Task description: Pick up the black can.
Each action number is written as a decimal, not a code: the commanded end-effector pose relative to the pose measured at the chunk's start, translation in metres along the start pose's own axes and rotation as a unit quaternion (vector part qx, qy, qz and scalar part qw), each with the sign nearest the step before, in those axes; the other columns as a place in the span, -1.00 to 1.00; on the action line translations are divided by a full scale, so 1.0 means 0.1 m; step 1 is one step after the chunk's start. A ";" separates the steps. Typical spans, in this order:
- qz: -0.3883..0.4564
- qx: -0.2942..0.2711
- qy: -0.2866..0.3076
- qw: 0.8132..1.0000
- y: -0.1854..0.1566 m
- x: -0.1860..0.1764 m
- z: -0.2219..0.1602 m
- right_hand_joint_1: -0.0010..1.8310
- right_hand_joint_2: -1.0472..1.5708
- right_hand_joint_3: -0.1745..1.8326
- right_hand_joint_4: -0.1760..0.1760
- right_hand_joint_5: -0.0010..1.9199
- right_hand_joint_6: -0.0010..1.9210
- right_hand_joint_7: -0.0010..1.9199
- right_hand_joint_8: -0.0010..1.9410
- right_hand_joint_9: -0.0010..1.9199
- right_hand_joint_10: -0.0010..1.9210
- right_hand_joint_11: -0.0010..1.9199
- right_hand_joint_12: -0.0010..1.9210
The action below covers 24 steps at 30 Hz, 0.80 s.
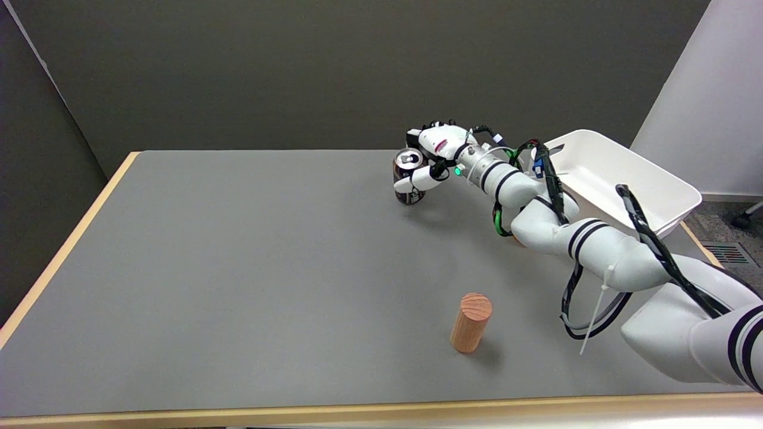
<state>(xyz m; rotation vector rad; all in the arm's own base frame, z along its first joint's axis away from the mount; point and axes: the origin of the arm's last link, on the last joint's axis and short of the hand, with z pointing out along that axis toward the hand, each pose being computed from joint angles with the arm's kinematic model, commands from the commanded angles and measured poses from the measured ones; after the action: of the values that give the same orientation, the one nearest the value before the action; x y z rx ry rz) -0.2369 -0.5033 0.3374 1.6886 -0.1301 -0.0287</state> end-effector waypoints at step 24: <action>-0.080 -0.150 0.221 0.960 1.18 1.51 -1.22 0.26 0.67 -0.56 -0.36 -0.37 0.69 -0.12 0.28 -0.35 0.19 -0.74 0.34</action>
<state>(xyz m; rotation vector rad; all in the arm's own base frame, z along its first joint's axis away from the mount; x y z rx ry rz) -0.1697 -0.4890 0.3678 1.6599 0.0470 0.1627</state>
